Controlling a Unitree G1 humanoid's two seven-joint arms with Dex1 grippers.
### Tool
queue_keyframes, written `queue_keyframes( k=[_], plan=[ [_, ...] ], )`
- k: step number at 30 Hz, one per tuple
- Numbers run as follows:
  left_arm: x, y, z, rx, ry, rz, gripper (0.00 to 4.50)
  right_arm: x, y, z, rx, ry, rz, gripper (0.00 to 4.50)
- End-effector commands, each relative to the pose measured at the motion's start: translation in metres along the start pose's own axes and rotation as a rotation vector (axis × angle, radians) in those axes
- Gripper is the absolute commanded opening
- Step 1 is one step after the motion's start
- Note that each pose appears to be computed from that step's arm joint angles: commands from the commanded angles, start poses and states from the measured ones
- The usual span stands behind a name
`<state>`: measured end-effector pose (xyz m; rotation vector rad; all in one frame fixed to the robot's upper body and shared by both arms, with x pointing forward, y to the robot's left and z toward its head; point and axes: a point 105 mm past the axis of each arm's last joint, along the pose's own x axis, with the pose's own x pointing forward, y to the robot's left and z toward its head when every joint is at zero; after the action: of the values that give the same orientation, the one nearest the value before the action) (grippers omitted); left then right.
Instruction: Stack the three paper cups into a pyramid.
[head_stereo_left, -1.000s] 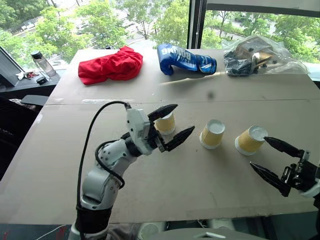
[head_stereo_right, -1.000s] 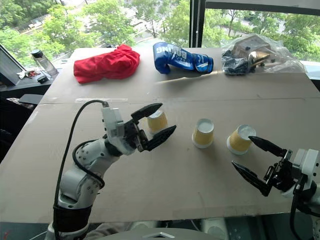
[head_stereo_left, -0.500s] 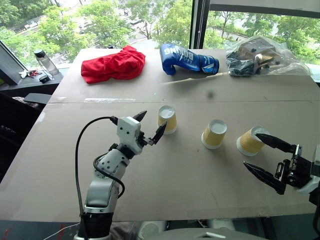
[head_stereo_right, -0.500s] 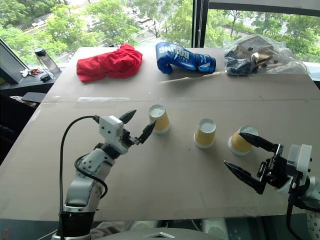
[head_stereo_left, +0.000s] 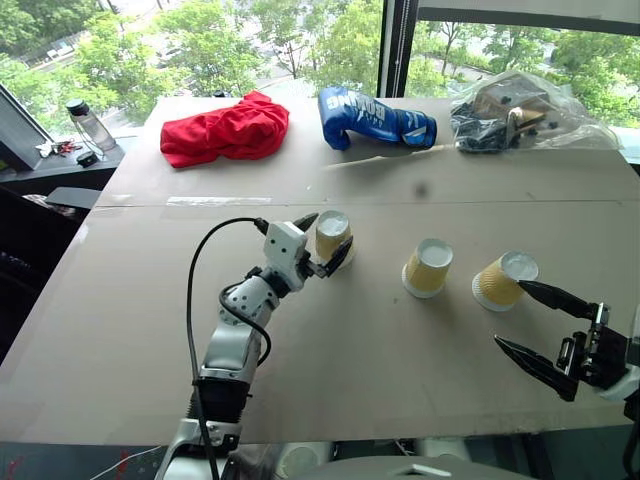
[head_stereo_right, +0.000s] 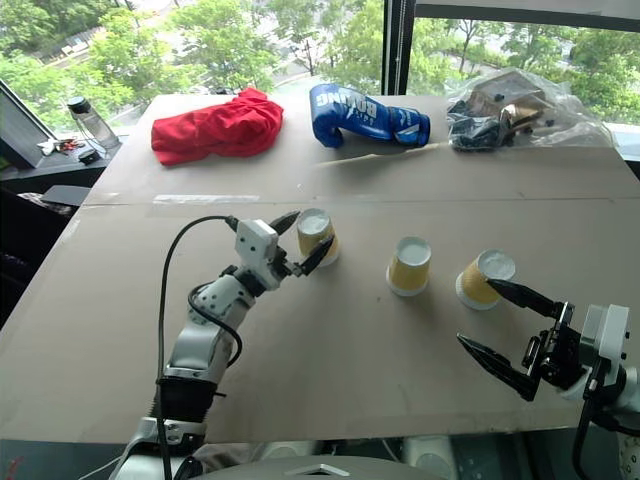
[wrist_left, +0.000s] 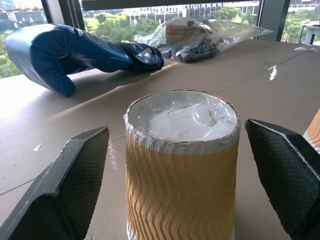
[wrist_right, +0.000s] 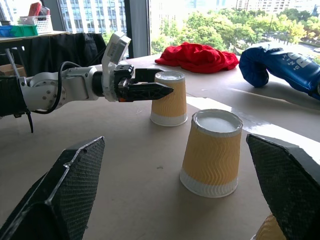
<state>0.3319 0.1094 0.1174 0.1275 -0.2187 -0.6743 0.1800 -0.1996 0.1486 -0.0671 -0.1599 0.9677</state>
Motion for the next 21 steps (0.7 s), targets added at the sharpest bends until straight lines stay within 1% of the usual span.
queue_keyframes(
  k=[1, 9, 12, 17, 19, 21],
  plan=[
    [0.006, -0.002, 0.011, 0.011, -0.058, -0.009, 4.45, -0.001, 0.000, 0.010, -0.046, -0.025, -0.026, 4.50],
    [0.008, -0.005, 0.018, 0.008, -0.100, -0.025, 4.45, 0.004, 0.003, 0.015, -0.045, -0.029, -0.026, 4.50],
    [0.009, -0.010, 0.020, 0.005, -0.105, -0.065, 4.45, 0.007, 0.003, 0.017, -0.047, -0.029, -0.024, 4.50],
    [0.008, -0.009, 0.020, 0.005, -0.106, -0.065, 4.45, 0.010, 0.002, 0.019, -0.047, -0.029, -0.022, 4.50],
    [0.006, -0.006, 0.018, 0.027, -0.093, -0.060, 3.94, 0.010, 0.002, 0.019, -0.046, -0.027, -0.024, 4.50],
    [0.006, -0.003, 0.016, 0.045, -0.083, -0.051, 3.17, 0.010, 0.001, 0.019, -0.045, -0.025, -0.024, 4.50]
  ],
)
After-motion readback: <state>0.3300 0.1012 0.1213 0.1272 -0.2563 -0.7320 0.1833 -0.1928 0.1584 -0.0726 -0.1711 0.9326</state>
